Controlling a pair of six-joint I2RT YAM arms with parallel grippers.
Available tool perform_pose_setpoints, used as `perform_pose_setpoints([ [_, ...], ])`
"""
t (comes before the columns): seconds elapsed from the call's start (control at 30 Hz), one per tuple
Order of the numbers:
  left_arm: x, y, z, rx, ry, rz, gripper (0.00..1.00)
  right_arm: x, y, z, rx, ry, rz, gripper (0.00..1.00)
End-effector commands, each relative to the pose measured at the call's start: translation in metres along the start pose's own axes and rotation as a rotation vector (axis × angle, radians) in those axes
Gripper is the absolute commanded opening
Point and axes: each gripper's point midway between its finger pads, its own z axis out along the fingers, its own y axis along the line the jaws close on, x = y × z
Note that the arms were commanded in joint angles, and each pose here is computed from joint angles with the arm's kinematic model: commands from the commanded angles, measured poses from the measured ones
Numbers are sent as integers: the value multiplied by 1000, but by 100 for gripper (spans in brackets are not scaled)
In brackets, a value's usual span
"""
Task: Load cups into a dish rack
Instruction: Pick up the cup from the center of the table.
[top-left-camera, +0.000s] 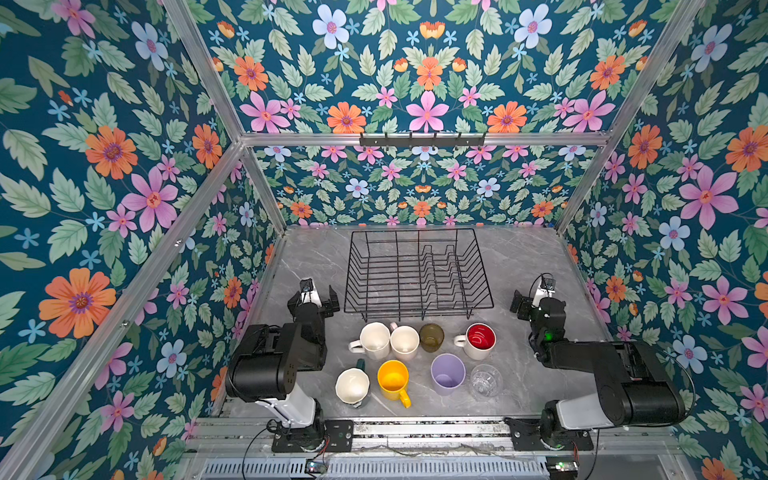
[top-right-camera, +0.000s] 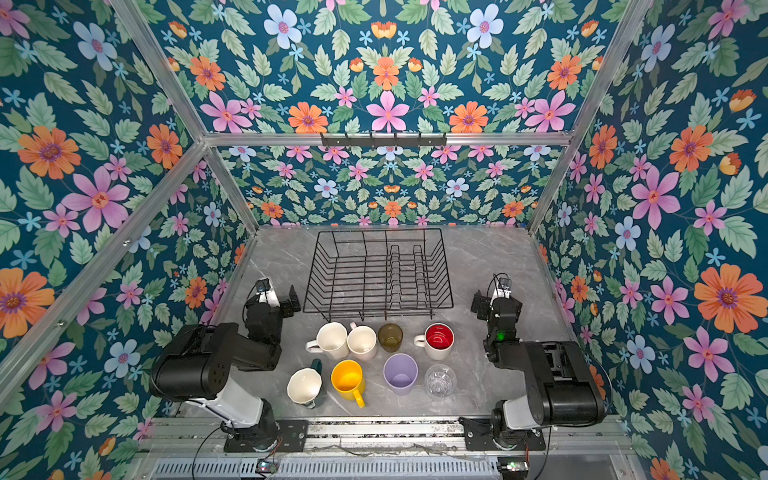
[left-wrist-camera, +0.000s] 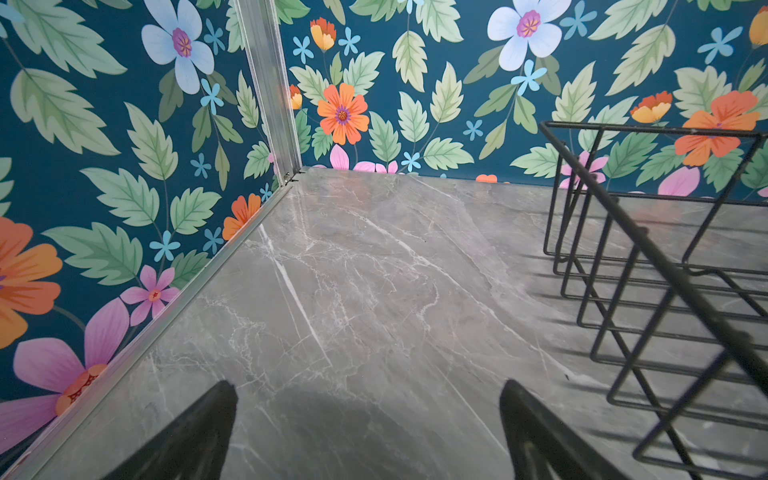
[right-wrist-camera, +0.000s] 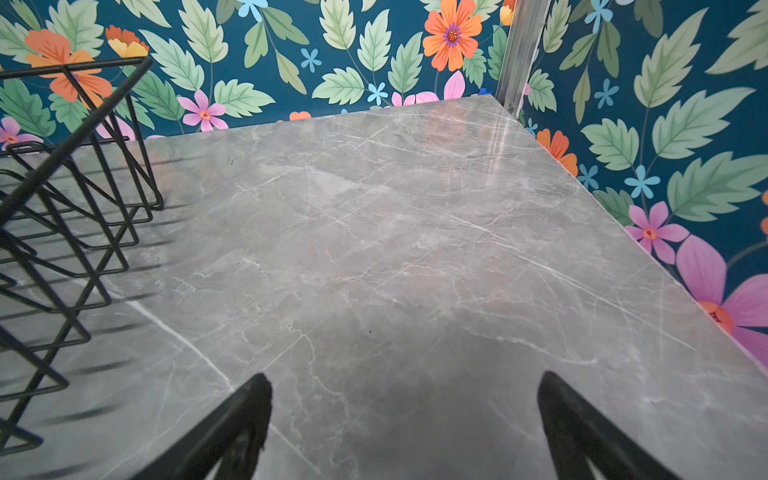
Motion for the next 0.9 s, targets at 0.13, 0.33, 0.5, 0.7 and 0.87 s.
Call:
perform_pose_setpoints([
  [0.13,-8,-6,-10,48,-57,3,100,-7,1,-2,-6,-34,8,99],
  [0.33,-11,-1,-10,12,-70,-10,100,-6,-1,-8,-5,-60,13,99],
  [0.5,-8,1,-4,-8,-39,-10,100,-21,-9,-8,58,-25,30,99],
  [0.7,-53,34,-23,-188,-74,-117,100,-85,-4,-55,27,47,211,99],
  [0.87,-103,29,-40,-122,-151,-355,100,-95,12,-98,-110,56,368,99],
])
